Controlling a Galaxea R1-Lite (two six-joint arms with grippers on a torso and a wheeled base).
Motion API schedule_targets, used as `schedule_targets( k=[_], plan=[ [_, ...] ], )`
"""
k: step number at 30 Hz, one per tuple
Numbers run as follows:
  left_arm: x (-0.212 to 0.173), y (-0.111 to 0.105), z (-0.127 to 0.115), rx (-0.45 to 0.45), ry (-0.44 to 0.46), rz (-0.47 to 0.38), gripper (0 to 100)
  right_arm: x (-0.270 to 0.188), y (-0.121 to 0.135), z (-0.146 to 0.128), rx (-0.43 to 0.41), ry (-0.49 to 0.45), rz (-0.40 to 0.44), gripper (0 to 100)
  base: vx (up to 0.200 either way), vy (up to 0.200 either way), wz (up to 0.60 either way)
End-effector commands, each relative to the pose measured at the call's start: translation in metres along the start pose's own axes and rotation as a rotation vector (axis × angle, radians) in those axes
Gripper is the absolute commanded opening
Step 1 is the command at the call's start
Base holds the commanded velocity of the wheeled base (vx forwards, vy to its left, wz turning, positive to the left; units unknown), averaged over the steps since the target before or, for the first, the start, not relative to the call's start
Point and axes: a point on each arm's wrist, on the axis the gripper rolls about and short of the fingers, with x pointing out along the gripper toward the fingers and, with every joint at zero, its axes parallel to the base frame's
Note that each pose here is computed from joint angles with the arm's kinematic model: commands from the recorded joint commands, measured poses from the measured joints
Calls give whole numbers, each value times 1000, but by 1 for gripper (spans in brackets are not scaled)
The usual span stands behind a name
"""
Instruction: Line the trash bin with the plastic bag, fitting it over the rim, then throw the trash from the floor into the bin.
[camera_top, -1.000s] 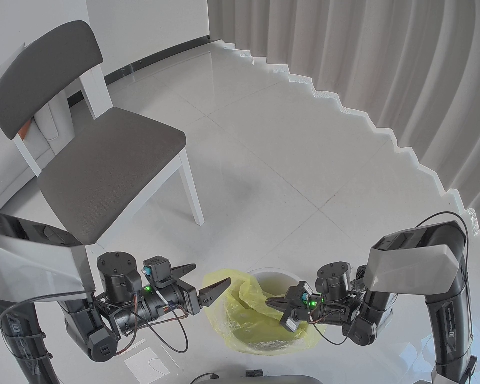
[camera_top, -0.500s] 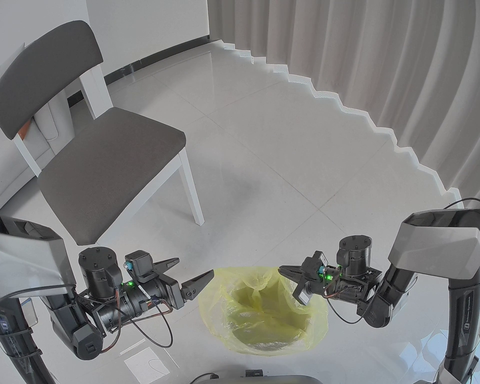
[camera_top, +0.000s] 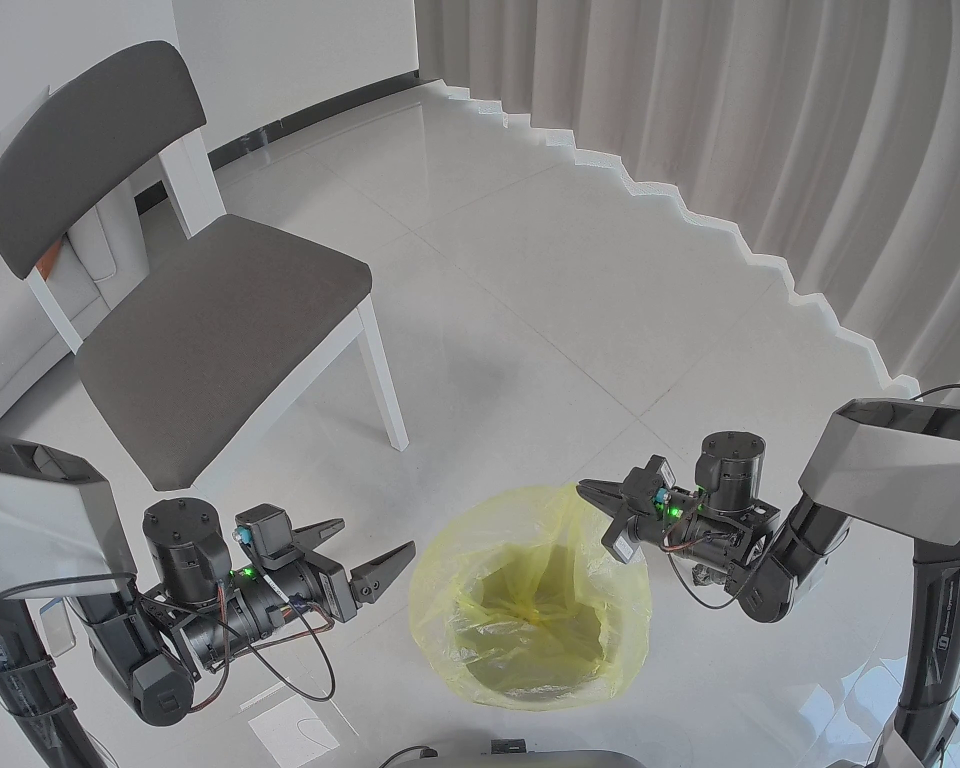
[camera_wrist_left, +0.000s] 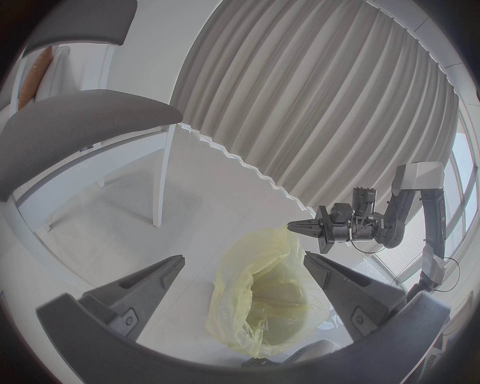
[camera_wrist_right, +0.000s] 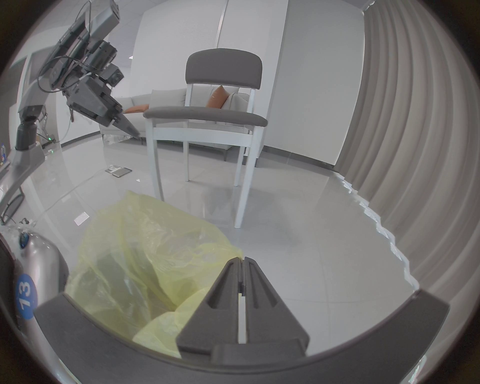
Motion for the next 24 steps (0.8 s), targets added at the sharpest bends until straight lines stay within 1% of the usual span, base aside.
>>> schedule_targets(
  k=[1, 4, 7, 10, 17, 20, 24],
  plan=[
    [-1, -1, 0, 1, -10, 2, 100, 3, -9, 1, -28, 3, -17, 0, 0, 0, 0],
    [-1, 0, 1, 1, -15, 4, 100, 7, -12, 1, -27, 16, -12, 0, 0, 0, 0],
    [-2, 0, 1, 3, -15, 4, 100, 20, -8, -15, -15, 54, 7, 0, 0, 0, 0],
    [-1, 0, 1, 2, -14, 6, 100, 28, -4, -26, -11, 71, 18, 0, 0, 0, 0],
    [1, 1, 0, 2, -11, 6, 100, 40, -3, -44, -16, 93, 21, 0, 0, 0, 0],
    [2, 1, -2, 0, -3, 7, 100, 44, -2, -47, -19, 94, 20, 0, 0, 0, 0],
    [3, 1, -3, -1, 1, 6, 100, 45, -2, -44, -47, 100, -3, 0, 0, 0, 0]
  ],
)
